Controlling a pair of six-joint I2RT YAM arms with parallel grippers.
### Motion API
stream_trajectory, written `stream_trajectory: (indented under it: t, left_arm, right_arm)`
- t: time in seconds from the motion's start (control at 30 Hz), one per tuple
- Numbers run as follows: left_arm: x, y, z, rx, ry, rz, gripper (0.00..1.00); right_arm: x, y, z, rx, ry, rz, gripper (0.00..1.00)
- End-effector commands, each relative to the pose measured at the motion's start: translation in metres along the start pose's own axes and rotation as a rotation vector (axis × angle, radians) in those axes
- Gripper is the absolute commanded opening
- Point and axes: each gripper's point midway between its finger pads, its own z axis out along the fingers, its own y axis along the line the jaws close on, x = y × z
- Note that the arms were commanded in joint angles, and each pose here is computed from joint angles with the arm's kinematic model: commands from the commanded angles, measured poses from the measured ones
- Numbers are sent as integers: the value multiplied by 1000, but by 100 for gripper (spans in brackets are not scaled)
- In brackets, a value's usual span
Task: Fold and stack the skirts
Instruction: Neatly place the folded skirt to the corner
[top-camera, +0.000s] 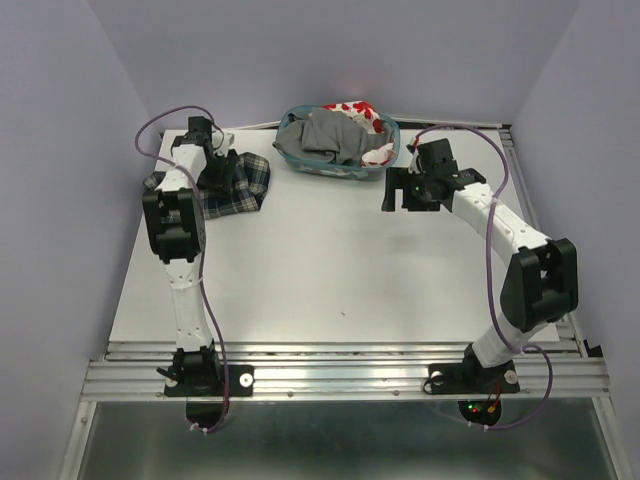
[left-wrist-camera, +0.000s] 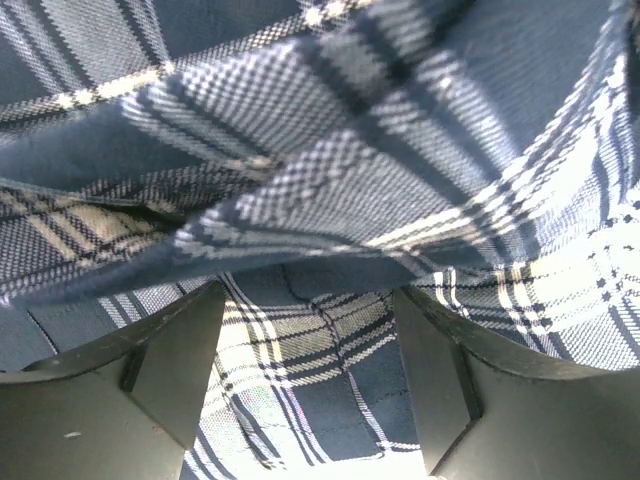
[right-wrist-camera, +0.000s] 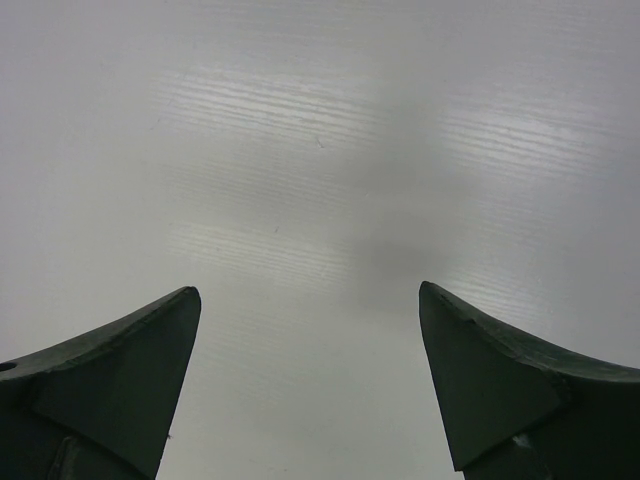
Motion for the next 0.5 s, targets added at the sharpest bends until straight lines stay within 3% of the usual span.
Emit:
stream_trajectory:
  t: [0.0, 0.13, 0.3, 0.47]
  left_arm:
    - [5, -13, 31, 95, 82, 143, 79]
    - [-30, -9, 33, 89, -24, 189, 79]
    - [-28, -11, 43, 75, -19, 129, 77]
    - [-65, 2, 9, -5, -145, 42, 86]
  right_arm:
    - [-9, -5, 1, -8, -31, -12, 95]
    - [-5, -6, 4, -6, -19, -15, 95]
    - [-8, -4, 5, -16, -23, -27, 96]
    - [-21, 2, -2, -38, -54, -40, 96]
